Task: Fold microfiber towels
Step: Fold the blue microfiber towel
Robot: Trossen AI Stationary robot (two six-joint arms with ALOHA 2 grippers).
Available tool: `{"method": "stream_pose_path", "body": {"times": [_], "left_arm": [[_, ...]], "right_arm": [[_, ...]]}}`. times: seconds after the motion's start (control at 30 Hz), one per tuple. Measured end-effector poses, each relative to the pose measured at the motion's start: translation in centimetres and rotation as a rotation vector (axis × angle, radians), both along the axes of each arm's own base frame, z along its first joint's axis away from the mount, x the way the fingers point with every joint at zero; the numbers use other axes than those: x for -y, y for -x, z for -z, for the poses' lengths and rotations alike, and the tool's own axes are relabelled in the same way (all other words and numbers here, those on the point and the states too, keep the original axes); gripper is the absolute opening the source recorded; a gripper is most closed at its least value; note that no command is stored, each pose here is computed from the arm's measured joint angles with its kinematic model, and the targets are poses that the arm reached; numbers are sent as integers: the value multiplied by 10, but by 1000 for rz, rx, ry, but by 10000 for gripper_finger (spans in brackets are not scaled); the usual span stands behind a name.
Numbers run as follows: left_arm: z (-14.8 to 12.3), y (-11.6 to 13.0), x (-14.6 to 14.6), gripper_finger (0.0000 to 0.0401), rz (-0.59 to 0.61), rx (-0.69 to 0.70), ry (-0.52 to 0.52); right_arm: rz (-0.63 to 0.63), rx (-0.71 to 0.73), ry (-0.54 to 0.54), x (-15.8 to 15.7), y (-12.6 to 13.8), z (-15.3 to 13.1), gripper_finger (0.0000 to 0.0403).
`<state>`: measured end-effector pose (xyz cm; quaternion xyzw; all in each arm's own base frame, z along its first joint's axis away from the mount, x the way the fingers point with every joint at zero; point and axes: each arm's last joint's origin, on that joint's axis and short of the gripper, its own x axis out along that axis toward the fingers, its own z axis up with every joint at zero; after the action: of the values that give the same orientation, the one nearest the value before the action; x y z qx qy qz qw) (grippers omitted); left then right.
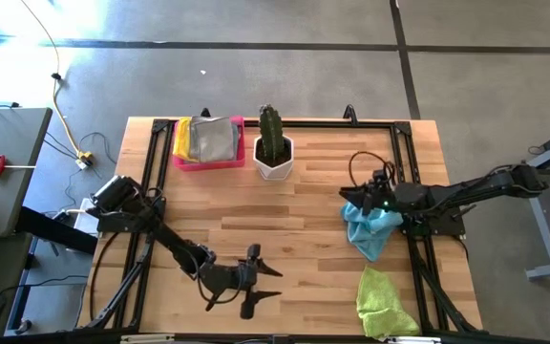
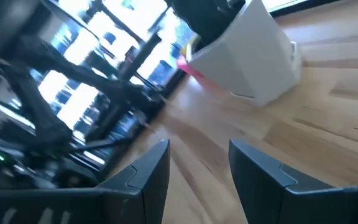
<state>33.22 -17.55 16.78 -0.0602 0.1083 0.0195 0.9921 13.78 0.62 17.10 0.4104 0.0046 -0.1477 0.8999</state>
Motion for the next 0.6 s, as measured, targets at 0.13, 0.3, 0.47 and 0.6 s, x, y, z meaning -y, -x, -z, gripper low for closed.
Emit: {"method": "stream_pose_path", "body": {"times": [0.13,0.3,0.47,0.6], "left_arm": [[0,-1,-3,211,-8,0,0],[0,-2,-3,211,-3,-1,-26],[0,-2,-3,211,9,-3,-77],[0,-2,-4,211,6,-4,-133]], "right_arm": [[-15,58,34,0,-1,-7,156],[-163,120,118,-6,-2,-14,156],[-313,222,202,-20,-1,-24,156],[-371,211,328,-34,-3,-24,156]]}}
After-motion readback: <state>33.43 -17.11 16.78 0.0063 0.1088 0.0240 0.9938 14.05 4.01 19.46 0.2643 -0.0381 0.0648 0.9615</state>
